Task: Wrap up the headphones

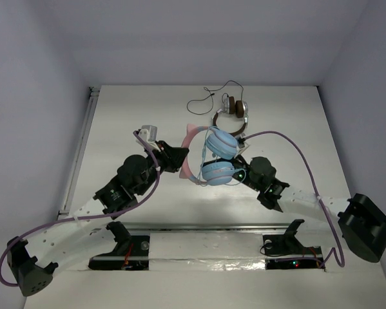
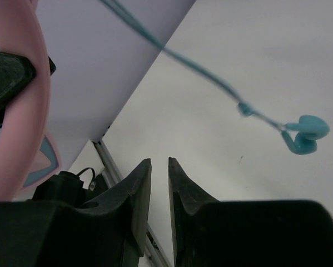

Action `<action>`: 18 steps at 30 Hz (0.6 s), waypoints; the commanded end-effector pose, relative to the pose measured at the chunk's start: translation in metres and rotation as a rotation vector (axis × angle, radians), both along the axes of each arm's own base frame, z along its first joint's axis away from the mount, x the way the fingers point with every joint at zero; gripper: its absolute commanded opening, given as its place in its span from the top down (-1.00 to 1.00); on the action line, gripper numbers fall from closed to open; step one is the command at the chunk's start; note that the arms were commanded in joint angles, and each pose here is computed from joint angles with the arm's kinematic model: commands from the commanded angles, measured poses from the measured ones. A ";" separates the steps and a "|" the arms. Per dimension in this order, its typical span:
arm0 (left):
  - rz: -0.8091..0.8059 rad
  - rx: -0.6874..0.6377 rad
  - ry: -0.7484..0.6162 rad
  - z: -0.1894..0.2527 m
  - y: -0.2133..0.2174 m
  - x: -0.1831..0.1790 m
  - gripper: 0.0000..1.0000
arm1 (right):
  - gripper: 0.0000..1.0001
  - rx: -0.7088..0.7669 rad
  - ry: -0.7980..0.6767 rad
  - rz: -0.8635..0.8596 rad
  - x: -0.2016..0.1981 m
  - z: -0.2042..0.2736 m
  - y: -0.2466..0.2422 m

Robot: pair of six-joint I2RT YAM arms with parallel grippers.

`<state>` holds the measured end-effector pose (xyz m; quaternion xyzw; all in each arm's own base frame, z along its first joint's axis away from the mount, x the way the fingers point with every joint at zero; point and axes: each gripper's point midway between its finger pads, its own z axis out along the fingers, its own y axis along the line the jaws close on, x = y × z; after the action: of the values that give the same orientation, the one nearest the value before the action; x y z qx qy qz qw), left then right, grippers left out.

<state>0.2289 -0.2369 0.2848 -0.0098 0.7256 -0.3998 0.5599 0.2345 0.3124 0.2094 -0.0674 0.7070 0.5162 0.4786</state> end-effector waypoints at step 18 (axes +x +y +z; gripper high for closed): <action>0.008 -0.139 -0.082 0.073 0.003 -0.003 1.00 | 0.00 -0.154 -0.106 -0.140 -0.004 0.019 -0.051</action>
<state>0.2314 -0.2342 0.2951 -0.0143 0.7324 -0.3873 0.5598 0.2162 0.2690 0.2360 -0.0803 0.7023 0.4708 0.5278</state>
